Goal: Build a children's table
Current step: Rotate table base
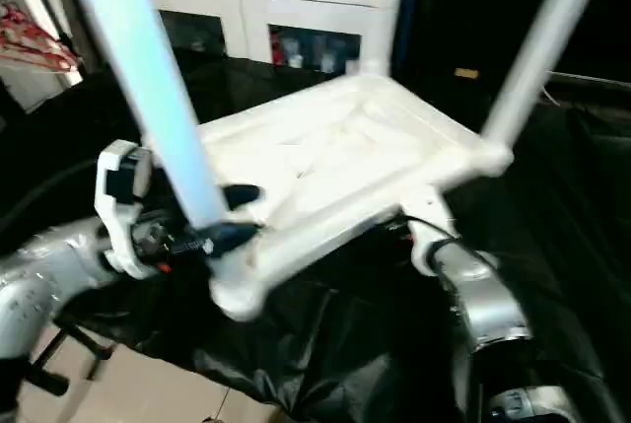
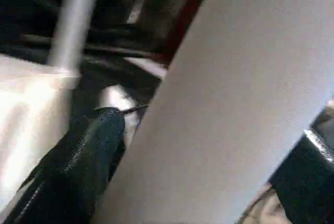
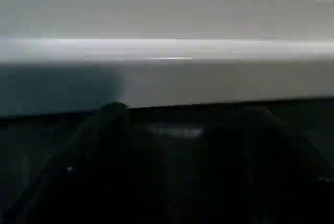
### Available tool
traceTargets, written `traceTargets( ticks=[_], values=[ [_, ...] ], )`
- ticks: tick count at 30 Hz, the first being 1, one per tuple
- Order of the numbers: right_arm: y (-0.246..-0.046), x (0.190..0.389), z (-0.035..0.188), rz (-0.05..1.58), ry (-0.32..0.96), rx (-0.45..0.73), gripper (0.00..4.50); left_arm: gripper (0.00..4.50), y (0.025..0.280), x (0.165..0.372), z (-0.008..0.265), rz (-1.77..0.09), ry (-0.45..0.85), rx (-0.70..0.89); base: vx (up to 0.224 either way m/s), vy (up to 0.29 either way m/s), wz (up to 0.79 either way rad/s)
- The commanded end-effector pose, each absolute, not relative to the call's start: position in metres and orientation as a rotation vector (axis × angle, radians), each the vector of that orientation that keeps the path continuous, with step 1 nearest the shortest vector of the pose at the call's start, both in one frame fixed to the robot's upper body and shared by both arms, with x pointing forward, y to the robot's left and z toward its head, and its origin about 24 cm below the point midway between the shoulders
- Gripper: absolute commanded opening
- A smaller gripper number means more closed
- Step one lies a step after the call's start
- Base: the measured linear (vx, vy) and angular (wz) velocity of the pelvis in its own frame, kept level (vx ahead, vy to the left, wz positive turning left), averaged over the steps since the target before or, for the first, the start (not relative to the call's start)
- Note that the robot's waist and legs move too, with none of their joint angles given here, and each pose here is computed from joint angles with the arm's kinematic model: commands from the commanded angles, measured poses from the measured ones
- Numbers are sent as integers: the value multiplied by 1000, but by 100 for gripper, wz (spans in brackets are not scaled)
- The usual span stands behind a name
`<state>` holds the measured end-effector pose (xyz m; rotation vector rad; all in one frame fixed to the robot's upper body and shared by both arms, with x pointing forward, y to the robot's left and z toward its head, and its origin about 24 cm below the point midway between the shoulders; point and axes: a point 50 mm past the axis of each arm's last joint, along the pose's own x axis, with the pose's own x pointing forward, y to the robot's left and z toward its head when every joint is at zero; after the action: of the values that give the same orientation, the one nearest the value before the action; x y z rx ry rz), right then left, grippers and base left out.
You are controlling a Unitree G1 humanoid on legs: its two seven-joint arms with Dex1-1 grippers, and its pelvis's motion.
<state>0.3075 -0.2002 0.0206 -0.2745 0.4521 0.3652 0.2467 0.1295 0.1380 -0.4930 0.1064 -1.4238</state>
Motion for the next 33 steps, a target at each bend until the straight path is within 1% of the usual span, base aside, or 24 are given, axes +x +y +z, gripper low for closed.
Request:
traceTargets(
  ticks=[1, 2, 6, 10, 11, 12, 14, 16, 17, 24, 28, 30, 32, 33],
  values=[
    [-188, 312, 21, 408, 439, -277, 377, 448, 122, 240, 143, -1460, 103, -506, 0, 0, 0],
    [-186, 312, 21, 412, 438, -276, 377, 448, 121, 240, 143, -1461, 103, -507, 0, 0, 0],
    [-167, 316, 18, 466, 423, -286, 377, 448, 107, 243, 137, -1438, 113, -501, 0, 0, 0],
    [-136, 323, 19, 545, 388, -255, 377, 448, 88, 248, 140, -1452, 102, -535, 0, 0, 0],
    [-135, 323, 19, 549, 387, -255, 377, 448, 87, 248, 141, -1454, 99, -536, 0, 0, 0],
    [-129, 324, 19, 565, 382, -249, 377, 448, 83, 250, 142, -1464, 90, -541, 0, 0, 0],
    [-123, 325, 18, 580, 378, -243, 377, 448, 78, 250, 144, -1472, 82, -548, 0, 0, 0],
    [-111, 326, 18, 619, 366, -235, 377, 448, 67, 252, 146, -1494, 69, -553, 0, 0, 0],
    [-108, 326, 19, 628, 363, -238, 377, 448, 63, 253, 147, -1499, 66, -553, 0, 0, 0],
    [-103, 330, 20, 635, 339, -223, 377, 448, 48, 258, 146, -1498, 58, -545, 0, 0, 0],
    [-109, 331, 20, 620, 336, -240, 377, 448, 44, 266, 142, -1435, 43, -505, 0, 0, 0],
    [-115, 332, 21, 602, 334, -226, 377, 448, 44, 270, 138, -1398, 40, -479, 0, 0, 0],
    [-119, 332, 21, 592, 332, -237, 377, 448, 43, 274, 136, -1361, 25, -448, 0, 0, 0],
    [-123, 332, 21, 577, 329, -232, 377, 448, 44, 278, 133, -1323, 24, -412, 0, 0, 0]
  ],
)
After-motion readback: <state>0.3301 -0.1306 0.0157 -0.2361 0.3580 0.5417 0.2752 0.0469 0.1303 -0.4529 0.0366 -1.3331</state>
